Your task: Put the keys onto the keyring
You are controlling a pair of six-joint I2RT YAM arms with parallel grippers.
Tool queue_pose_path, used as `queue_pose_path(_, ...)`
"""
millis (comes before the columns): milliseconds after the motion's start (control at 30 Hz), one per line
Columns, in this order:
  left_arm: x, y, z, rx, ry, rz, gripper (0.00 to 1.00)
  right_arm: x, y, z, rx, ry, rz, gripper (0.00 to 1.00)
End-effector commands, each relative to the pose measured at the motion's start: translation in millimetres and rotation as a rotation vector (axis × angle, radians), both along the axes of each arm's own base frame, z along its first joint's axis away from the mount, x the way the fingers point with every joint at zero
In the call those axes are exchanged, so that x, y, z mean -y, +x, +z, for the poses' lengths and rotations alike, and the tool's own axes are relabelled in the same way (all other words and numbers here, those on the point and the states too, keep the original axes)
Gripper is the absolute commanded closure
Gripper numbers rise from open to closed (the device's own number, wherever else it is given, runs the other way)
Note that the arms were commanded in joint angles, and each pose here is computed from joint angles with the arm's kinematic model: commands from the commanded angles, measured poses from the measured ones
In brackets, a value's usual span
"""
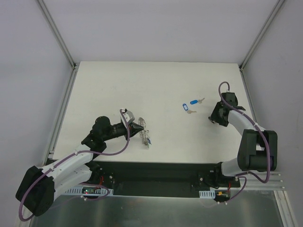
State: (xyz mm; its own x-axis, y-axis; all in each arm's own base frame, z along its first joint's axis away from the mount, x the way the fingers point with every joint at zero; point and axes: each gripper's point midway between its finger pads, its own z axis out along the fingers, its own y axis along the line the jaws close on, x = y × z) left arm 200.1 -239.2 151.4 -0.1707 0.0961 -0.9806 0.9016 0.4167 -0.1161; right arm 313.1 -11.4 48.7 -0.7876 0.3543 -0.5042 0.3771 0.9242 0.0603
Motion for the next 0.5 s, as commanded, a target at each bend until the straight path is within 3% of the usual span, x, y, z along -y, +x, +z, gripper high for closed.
queue_pose_path(0, 3.2, 3.4, 20.4, 0.075, -0.021, 0.000, 1.00, 5.2, -5.1, -8.2, 0.008, 0.079, -0.139, 0.51)
queue_pose_path(467, 3.8, 2.6, 20.6, 0.082, -0.017, -0.001, 1.00, 16.9, 0.6, -28.4, 0.020, 0.180, -0.259, 0.71)
